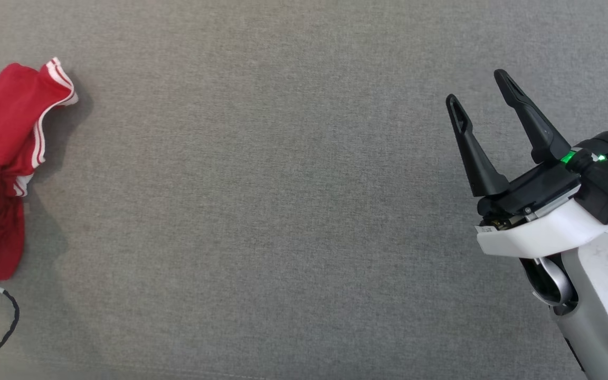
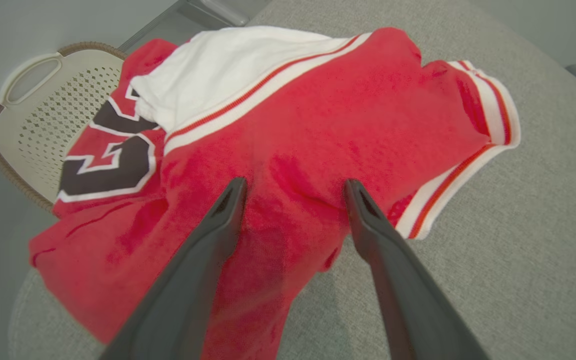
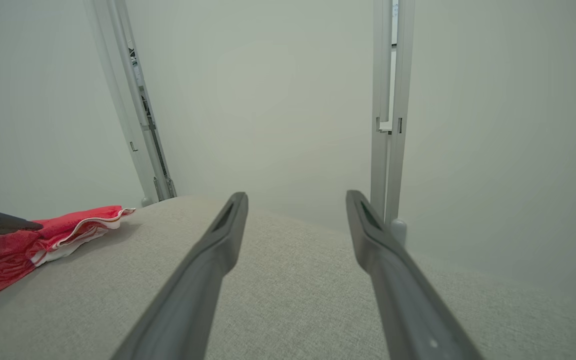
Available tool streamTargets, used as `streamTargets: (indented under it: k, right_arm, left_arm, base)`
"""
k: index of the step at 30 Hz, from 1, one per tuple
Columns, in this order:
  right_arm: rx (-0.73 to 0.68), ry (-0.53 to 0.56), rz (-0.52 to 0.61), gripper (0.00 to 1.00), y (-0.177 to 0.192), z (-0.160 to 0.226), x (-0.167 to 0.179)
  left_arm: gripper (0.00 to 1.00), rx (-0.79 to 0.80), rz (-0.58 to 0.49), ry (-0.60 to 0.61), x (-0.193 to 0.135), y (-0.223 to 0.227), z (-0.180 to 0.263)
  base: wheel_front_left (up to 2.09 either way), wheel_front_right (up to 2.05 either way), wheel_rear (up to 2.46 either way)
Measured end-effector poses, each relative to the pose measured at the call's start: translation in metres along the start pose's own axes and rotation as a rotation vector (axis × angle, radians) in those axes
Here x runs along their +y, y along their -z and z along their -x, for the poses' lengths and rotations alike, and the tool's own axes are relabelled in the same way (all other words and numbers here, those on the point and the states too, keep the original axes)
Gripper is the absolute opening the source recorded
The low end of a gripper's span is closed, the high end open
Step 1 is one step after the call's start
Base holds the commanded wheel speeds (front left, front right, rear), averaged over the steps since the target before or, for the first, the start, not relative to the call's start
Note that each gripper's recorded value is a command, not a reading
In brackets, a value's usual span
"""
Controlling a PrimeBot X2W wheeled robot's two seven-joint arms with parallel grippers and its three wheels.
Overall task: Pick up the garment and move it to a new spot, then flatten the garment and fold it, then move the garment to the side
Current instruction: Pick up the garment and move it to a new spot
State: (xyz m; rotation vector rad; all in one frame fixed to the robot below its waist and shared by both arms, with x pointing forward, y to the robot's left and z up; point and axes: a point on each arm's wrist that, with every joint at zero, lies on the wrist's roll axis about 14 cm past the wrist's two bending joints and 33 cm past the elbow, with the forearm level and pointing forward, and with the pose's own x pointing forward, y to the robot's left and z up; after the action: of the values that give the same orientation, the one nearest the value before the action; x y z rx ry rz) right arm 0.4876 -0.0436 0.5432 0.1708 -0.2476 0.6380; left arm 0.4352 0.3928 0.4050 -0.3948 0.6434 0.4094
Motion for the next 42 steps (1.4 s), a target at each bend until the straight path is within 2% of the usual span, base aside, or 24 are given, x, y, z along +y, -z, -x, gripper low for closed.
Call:
streamTargets:
  k: [6, 9, 10, 11, 12, 19, 25, 35, 42]
  right_arm:
    - [0.045, 0.055, -0.003, 1.00, 0.019, 0.012, -0.021]
    - [0.065, 0.072, -0.006, 1.00, 0.027, 0.016, -0.027]
    - [0.069, 0.076, -0.006, 1.00, 0.028, 0.017, -0.028]
    - [0.073, 0.079, -0.006, 1.00, 0.029, 0.017, -0.029]
    - [0.075, 0.080, -0.006, 1.00, 0.030, 0.018, -0.029]
    - [0.062, 0.085, -0.001, 1.00, 0.018, 0.019, -0.026]
    - [0.039, 0.102, -0.004, 1.00, 0.001, 0.025, -0.017]
    - [0.000, 0.170, 0.026, 1.00, -0.039, 0.057, -0.010]
    - [-0.047, 0.233, 0.068, 1.00, -0.070, 0.087, -0.012]
  left_arm:
    - [1.00, 0.176, -0.007, -0.023, -0.002, 0.059, -0.029]
    - [0.98, 0.220, -0.019, -0.024, -0.004, 0.068, -0.036]
    - [0.71, 0.219, -0.026, -0.023, -0.005, 0.068, -0.038]
    - [0.09, 0.212, -0.033, -0.023, -0.005, 0.066, -0.039]
    - [0.00, 0.199, -0.043, -0.020, -0.006, 0.064, -0.039]
    - [0.00, 0.107, -0.134, 0.017, -0.017, 0.039, -0.032]
    - [0.00, -0.076, -0.272, 0.099, -0.045, -0.021, -0.013]
    - [0.00, -0.309, -0.455, 0.338, -0.132, -0.081, 0.050]
    - [0.00, -0.411, -0.561, 0.578, -0.217, -0.082, 0.106]
  base:
    - [0.00, 0.00, 0.00]
    - [0.00, 0.00, 0.00]
    - [0.00, 0.00, 0.00]
    - [0.00, 0.00, 0.00]
    - [0.00, 0.00, 0.00]
    - [0.00, 0.00, 0.00]
    - [0.00, 0.00, 0.00]
    - [0.00, 0.00, 0.00]
    - [0.00, 0.00, 0.00]
